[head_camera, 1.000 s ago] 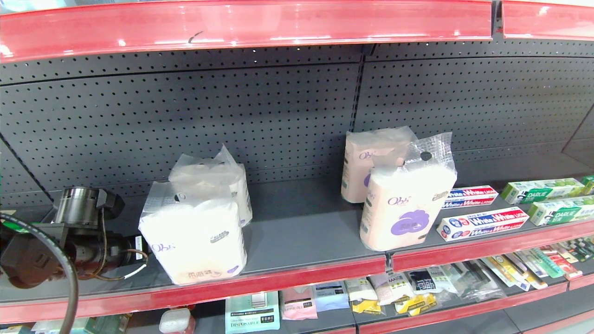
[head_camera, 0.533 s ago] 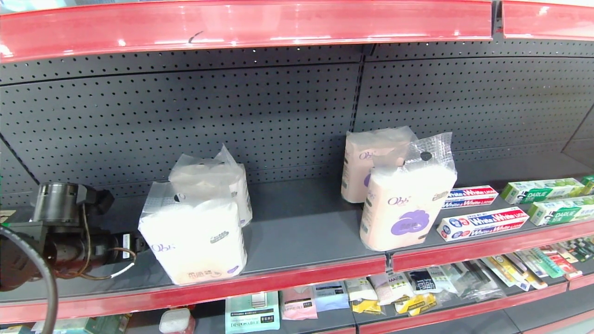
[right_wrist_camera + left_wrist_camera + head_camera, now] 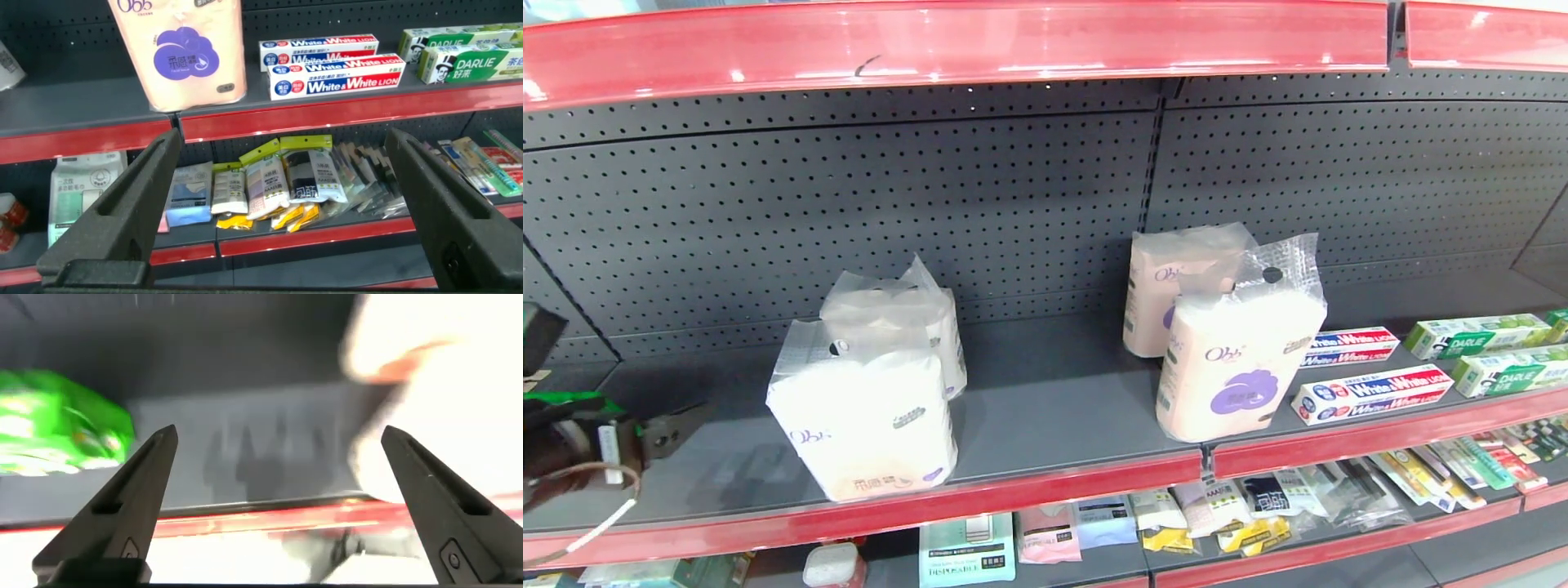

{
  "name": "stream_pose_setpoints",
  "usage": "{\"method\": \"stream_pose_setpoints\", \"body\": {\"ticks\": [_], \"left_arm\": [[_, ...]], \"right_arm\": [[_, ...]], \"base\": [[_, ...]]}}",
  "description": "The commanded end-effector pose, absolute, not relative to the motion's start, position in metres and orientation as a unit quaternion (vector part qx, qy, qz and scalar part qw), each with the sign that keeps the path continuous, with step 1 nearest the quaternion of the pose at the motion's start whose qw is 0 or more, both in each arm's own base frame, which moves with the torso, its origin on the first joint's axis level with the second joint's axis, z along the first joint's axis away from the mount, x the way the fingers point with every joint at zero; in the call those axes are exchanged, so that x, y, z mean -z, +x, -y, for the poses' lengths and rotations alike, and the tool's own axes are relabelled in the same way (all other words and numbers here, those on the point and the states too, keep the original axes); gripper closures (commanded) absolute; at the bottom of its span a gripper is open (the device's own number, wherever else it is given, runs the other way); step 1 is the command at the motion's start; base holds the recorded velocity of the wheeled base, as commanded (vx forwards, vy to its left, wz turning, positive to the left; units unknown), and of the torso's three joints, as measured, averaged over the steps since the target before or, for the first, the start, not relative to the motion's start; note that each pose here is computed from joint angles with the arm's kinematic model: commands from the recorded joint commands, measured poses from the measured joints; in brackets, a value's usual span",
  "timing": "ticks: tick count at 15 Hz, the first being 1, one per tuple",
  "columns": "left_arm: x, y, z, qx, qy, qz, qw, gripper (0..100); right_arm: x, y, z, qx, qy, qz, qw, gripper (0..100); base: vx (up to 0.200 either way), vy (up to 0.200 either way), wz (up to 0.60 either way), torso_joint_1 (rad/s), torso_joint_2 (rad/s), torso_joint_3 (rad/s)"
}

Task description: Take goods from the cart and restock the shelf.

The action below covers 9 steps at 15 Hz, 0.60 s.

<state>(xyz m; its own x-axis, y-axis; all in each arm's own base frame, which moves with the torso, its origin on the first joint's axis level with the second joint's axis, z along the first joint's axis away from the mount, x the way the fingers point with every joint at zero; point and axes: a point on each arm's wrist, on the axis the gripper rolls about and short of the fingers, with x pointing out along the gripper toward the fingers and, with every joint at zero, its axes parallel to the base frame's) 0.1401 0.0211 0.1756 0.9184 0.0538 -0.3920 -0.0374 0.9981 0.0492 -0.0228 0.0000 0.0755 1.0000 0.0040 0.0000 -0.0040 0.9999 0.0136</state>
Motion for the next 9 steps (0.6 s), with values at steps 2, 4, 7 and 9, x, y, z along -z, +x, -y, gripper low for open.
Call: {"method": "stream_pose_setpoints", "body": {"ticks": [2, 4, 7, 9], "left_arm": [[-0.161, -0.007, 0.005, 0.05, 0.035, -0.046, 0.997, 0], [-0.139, -0.027, 0.007, 0.058, 0.019, -0.04, 0.997, 0], [-0.112, -0.03, 0.008, 0.051, 0.009, -0.043, 0.998, 0], [-0.1, -0.026, 0.006, 0.027, 0.005, -0.06, 0.998, 0]], "right_arm": [[-0.076, -0.023, 0.0, -0.002, 0.007, -0.001, 1.0, 0], [-0.076, -0.023, 0.0, -0.002, 0.007, -0.001, 1.0, 0], [-0.076, -0.023, 0.0, -0.002, 0.006, -0.001, 1.0, 0], [-0.076, -0.023, 0.0, -0.002, 0.003, -0.001, 1.0, 0]], "base": [[0.0, 0.0, 0.0, 0.0, 0.0, 0.0], [0.0, 0.0, 0.0, 0.0, 0.0, 0.0], [0.0, 0.0, 0.0, 0.0, 0.0, 0.0], [0.0, 0.0, 0.0, 0.0, 0.0, 0.0]]}}
